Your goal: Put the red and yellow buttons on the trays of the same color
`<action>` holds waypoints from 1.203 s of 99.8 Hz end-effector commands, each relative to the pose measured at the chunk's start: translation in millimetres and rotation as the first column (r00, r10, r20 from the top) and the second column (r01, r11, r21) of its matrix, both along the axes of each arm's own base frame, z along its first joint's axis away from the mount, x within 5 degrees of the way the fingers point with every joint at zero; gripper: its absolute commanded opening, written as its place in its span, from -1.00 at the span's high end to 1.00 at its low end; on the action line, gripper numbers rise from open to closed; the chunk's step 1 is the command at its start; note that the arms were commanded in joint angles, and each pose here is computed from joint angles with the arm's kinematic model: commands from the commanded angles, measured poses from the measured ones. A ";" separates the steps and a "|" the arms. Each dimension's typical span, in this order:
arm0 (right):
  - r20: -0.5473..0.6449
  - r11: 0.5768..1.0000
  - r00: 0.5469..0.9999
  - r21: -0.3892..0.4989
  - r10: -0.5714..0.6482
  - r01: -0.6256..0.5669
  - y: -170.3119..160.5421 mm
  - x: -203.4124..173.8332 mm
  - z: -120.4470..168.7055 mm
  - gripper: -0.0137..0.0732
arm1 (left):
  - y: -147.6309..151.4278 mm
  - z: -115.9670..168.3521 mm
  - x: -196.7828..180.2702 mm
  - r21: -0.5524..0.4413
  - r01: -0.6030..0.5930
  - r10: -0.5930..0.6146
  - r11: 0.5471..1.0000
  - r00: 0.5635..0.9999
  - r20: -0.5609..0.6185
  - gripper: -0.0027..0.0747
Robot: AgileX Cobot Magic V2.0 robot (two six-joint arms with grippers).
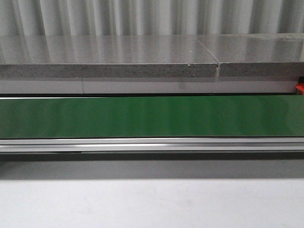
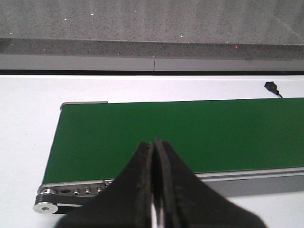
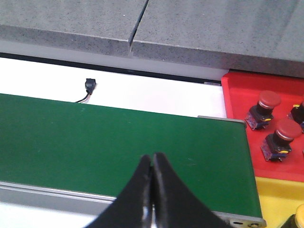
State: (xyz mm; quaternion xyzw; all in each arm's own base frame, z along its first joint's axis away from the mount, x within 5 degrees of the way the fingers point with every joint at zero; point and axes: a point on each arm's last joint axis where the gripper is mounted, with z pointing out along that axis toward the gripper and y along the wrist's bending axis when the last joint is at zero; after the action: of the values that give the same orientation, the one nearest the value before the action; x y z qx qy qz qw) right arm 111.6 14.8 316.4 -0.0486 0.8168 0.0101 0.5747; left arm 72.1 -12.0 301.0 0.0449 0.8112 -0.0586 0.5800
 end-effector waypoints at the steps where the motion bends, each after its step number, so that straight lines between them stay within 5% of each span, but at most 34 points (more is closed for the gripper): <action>1: 0.098 0.999 0.995 -0.011 0.036 -0.035 2.4 1.0 14.9 0.87 | -0.5 14.3 1.2 -0.022 0.002 0.000 1.000 0.996 0.088 0.99; 31: 0.122 0.999 0.991 -0.018 0.050 -0.048 0.9 -6.2 17.5 0.87 | -0.5 14.3 1.2 -0.022 0.002 0.000 1.000 0.996 0.088 0.99; 56: 0.254 0.998 0.965 -0.046 0.060 -0.050 -5.8 -31.8 20.2 0.87 | -0.5 14.3 1.2 -0.022 0.002 0.000 1.000 0.996 0.088 0.99; 120: 0.376 1.000 0.927 0.013 -0.003 -0.002 -11.3 -63.6 -82.6 0.87 | -0.5 14.3 1.2 -0.022 0.002 0.000 1.000 0.996 0.088 0.99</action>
State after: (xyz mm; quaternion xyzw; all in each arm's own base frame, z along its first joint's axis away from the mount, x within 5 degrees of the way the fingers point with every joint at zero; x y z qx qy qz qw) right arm 49.7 3.7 223.9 -0.0489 0.7333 0.0077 0.6781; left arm 72.1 -12.0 301.0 0.0449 0.8112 -0.0586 0.5800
